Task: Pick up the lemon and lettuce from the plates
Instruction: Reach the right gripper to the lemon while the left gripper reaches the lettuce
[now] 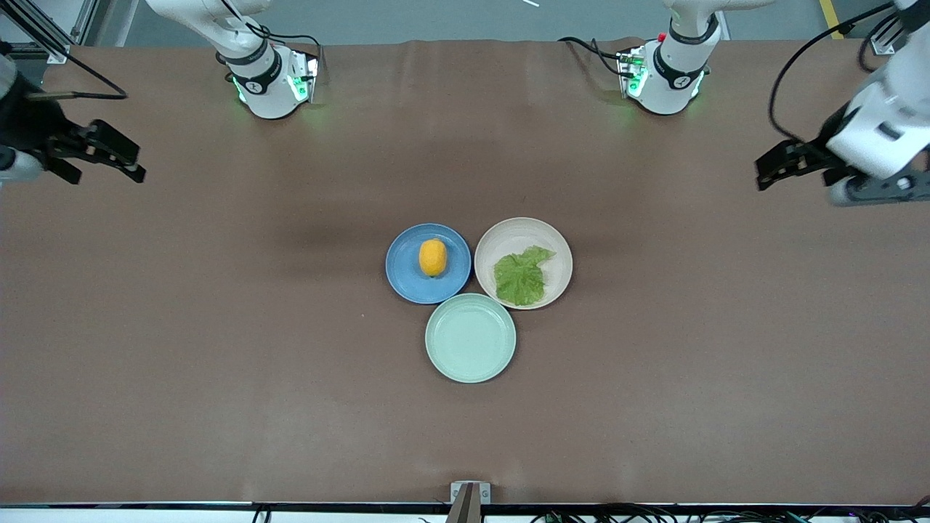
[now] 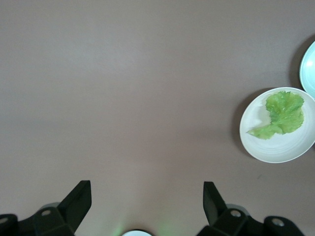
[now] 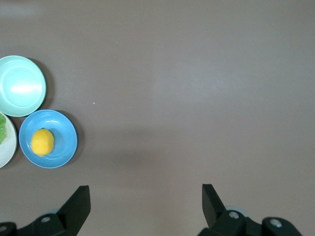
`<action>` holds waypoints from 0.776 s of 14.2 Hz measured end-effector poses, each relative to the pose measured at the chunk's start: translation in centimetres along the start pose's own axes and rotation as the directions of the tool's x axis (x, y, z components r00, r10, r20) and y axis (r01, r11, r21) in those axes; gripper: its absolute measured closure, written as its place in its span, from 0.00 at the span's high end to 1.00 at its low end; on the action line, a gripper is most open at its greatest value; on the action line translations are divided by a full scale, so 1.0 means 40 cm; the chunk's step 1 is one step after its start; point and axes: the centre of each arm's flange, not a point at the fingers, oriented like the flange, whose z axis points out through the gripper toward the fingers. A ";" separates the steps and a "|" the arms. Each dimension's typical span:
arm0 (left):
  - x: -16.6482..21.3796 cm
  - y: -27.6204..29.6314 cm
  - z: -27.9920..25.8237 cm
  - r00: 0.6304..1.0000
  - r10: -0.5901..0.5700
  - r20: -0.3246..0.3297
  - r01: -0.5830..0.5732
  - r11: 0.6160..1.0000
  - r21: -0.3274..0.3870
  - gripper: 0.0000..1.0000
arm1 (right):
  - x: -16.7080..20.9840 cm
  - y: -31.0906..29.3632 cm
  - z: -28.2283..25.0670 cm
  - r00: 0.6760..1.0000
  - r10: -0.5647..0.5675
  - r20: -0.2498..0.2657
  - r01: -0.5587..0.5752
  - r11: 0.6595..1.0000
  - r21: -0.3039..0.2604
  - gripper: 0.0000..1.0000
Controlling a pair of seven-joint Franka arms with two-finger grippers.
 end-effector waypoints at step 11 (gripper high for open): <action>0.107 0.324 0.409 0.923 -0.382 0.044 0.383 0.923 -0.033 0.98 | 0.031 -0.590 0.406 0.993 -0.052 0.104 0.055 0.998 -0.029 1.00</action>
